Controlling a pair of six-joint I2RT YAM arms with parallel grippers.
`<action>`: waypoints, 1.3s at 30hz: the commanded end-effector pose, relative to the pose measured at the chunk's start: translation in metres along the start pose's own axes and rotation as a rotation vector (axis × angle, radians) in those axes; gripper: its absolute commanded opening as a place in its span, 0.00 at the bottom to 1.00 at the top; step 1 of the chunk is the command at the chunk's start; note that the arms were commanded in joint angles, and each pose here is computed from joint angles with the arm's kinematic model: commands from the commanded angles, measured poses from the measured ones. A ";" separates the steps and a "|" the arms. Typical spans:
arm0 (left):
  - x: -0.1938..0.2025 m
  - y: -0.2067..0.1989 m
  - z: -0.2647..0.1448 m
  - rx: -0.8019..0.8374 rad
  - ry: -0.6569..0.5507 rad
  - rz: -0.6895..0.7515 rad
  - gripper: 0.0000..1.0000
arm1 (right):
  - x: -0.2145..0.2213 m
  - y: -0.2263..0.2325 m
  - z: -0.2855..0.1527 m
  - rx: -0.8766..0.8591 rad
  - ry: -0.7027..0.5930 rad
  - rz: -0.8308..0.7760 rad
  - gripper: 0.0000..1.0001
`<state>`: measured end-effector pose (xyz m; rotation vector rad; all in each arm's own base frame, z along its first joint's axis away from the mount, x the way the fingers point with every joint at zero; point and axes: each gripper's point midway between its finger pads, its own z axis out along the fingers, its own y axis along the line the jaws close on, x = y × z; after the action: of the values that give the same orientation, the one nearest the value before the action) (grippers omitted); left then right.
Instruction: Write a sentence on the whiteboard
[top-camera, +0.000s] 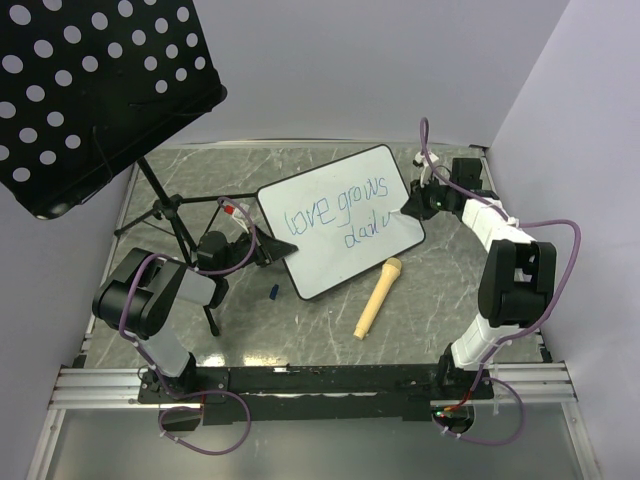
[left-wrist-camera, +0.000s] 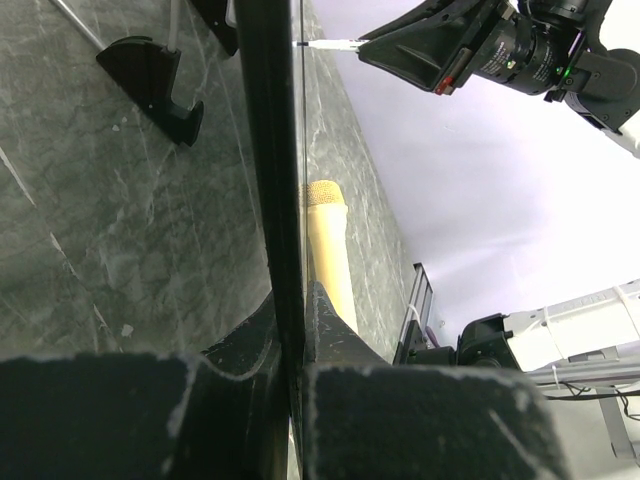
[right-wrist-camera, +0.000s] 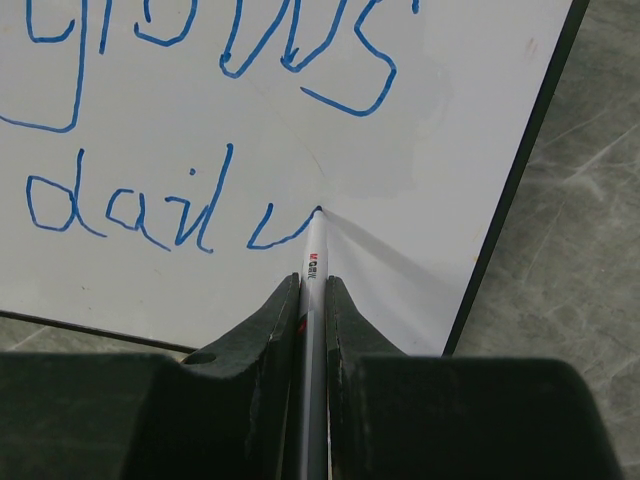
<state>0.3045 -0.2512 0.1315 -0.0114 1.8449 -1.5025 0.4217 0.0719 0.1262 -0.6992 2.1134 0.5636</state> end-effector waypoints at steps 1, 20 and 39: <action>-0.027 -0.046 0.005 0.179 -0.073 0.217 0.01 | 0.003 -0.003 0.000 0.004 0.001 -0.025 0.00; -0.028 -0.047 0.004 0.185 -0.081 0.216 0.01 | 0.041 0.038 -0.020 -0.057 0.047 -0.036 0.00; -0.027 -0.048 0.004 0.186 -0.079 0.214 0.01 | 0.044 0.070 -0.008 -0.127 0.081 -0.072 0.00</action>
<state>0.3053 -0.2502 0.1314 -0.0144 1.8443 -1.4999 0.3552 0.0914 0.1002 -0.8207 2.1596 0.6224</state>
